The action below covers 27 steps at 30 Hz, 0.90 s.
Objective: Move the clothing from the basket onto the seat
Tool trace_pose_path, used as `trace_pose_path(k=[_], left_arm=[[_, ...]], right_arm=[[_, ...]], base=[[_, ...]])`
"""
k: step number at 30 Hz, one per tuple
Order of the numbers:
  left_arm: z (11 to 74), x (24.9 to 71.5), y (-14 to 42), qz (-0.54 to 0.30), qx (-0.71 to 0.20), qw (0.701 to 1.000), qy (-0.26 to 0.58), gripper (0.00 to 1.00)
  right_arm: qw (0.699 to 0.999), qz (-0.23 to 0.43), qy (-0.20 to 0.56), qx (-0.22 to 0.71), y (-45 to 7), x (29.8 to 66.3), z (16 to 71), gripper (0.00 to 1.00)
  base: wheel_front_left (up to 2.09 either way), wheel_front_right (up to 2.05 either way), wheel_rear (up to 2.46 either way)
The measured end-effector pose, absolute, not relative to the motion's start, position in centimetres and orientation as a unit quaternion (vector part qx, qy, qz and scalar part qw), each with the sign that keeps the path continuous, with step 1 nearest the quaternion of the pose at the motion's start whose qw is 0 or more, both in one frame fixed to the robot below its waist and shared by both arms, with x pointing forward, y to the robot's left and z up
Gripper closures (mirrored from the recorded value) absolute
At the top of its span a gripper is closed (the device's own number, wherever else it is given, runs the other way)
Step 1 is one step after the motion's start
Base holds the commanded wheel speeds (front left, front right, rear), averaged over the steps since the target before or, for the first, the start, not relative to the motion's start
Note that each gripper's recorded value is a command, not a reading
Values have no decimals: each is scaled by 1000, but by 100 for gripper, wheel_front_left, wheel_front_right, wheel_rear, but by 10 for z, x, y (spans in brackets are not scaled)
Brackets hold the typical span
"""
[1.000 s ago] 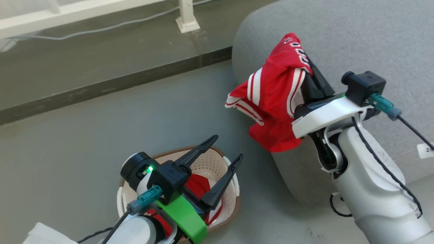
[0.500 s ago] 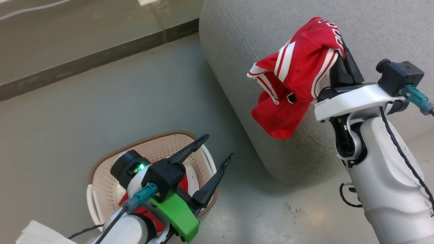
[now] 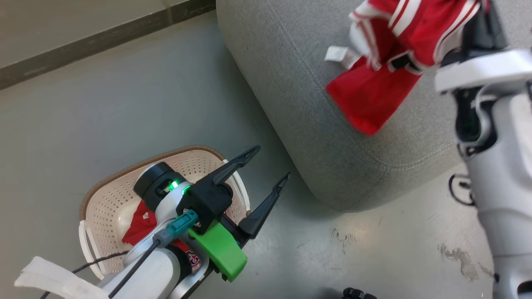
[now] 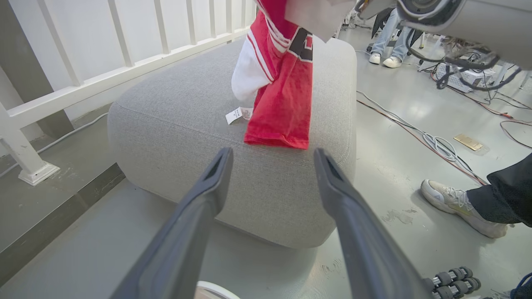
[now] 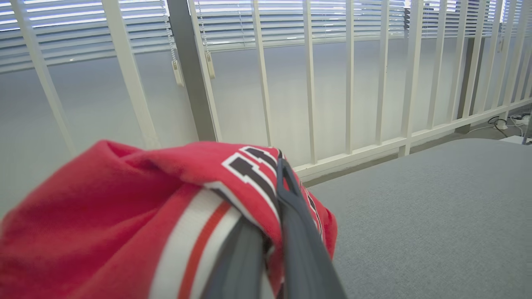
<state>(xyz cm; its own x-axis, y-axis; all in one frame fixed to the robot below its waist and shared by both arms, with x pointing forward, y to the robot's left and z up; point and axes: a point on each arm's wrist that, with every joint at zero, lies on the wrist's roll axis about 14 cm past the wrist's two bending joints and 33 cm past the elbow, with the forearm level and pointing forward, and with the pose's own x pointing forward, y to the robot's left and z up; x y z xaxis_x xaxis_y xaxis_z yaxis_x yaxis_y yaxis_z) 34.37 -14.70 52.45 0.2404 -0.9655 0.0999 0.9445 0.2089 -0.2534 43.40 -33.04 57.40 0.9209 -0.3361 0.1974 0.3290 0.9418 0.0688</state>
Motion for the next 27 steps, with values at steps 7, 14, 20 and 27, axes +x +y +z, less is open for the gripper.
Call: trace_pose_path(k=[7, 14, 20, 27], left_arm=[[520, 353, -144, -611, -136, 779, 42, 0], [516, 364, -139, -603, -141, 784, 44, 0], [505, 374, -134, -594, -142, 790, 55, 0], [494, 388, -128, -584, -145, 796, 61, 0]], right_arm=[[974, -180, -137, -21, -356, 462, 609, 100], [966, -188, -172, -44, -373, 489, 642, 100], [966, -213, -139, -46, -393, 504, 618, 100], [965, -251, -67, -23, -413, 509, 557, 100]], base=[[0, 0, 0], [0, 0, 0], [0, 0, 0], [0, 0, 0]])
